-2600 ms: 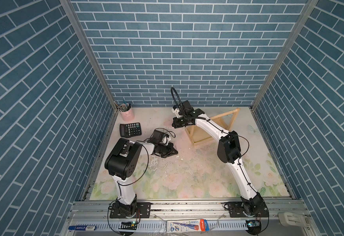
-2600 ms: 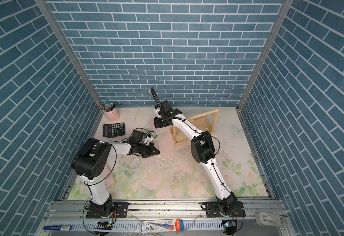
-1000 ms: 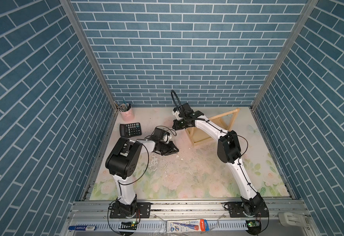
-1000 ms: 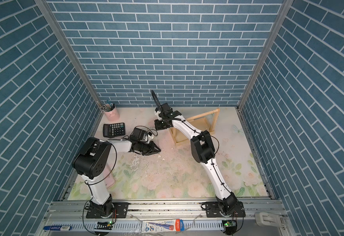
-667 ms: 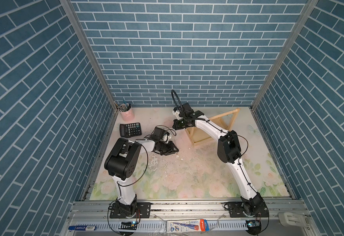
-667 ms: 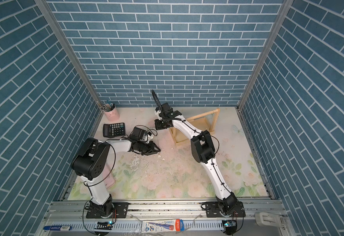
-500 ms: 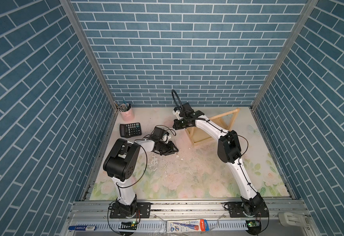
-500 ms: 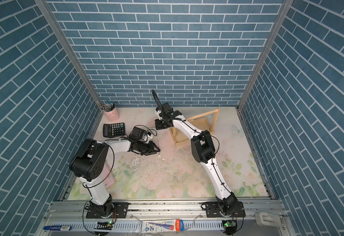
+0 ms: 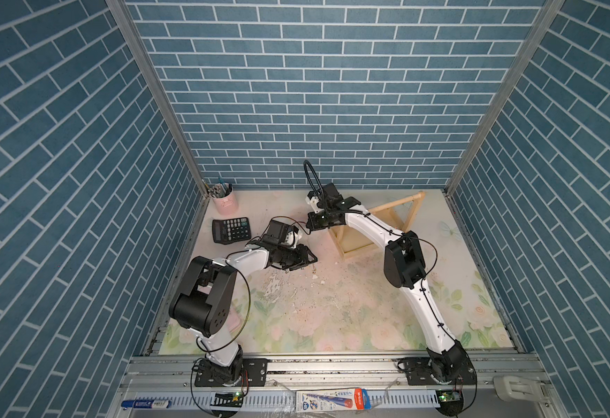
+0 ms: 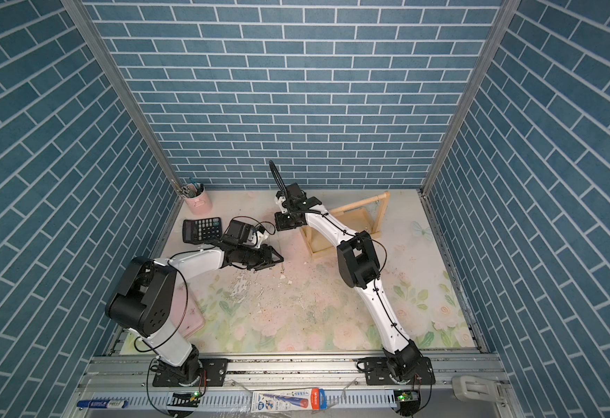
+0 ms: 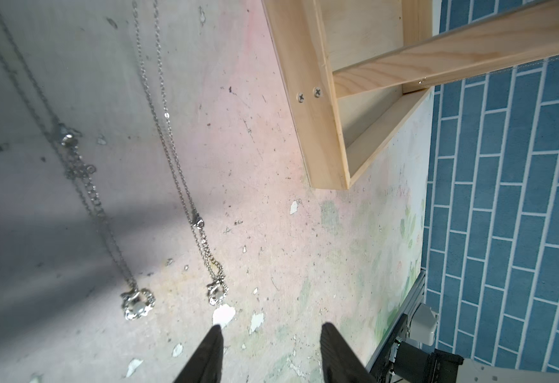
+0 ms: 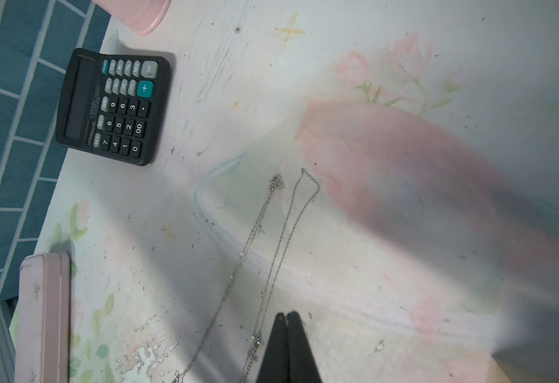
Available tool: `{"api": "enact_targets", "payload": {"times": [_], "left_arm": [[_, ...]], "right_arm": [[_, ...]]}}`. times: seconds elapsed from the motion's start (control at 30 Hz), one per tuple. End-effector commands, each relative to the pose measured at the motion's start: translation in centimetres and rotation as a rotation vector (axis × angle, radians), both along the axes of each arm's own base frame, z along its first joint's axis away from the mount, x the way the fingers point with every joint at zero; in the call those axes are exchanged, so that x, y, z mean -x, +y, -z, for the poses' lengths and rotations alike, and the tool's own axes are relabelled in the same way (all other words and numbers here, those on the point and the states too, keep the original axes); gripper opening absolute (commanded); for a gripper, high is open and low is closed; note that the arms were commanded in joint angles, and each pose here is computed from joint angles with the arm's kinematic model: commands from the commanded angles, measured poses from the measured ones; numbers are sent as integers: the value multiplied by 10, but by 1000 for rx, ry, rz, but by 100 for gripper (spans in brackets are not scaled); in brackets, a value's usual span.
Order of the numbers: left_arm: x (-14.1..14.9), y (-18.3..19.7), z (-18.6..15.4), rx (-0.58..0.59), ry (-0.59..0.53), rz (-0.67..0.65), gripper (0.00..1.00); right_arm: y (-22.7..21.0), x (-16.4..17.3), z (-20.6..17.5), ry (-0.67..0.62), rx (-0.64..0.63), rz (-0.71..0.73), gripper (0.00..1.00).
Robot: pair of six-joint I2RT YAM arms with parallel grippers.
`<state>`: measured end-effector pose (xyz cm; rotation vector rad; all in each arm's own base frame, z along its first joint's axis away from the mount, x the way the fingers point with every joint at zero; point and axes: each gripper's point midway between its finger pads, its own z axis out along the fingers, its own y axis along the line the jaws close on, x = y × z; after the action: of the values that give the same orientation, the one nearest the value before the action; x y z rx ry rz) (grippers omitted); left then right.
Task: Take the necklace off the jewelry display stand
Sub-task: Place the necklace at the center of the board.
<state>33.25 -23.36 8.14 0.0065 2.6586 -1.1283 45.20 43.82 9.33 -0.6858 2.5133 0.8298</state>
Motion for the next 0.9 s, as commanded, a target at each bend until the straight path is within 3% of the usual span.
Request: {"api": "enact_targets", "payload": {"times": [0.0, 0.1, 0.33, 0.5, 0.87], "left_arm": [[-1, 8, -11, -11, -34, -14, 53], [-3, 18, -14, -1, -44, -52, 59], [-10, 32, -27, 74, -58, -115, 87], [-12, 31, -31, 93, -60, -114, 99], [-17, 33, -31, 135, -47, -132, 99]], "right_arm": [[2, -8, 2, -9, -6, 9, 0], [2, -11, 4, -13, -5, 14, 0], [4, -19, 9, -22, -5, 26, 0], [4, -24, 14, -23, -6, 36, 0], [6, -33, 25, -36, -3, 55, 0]]}}
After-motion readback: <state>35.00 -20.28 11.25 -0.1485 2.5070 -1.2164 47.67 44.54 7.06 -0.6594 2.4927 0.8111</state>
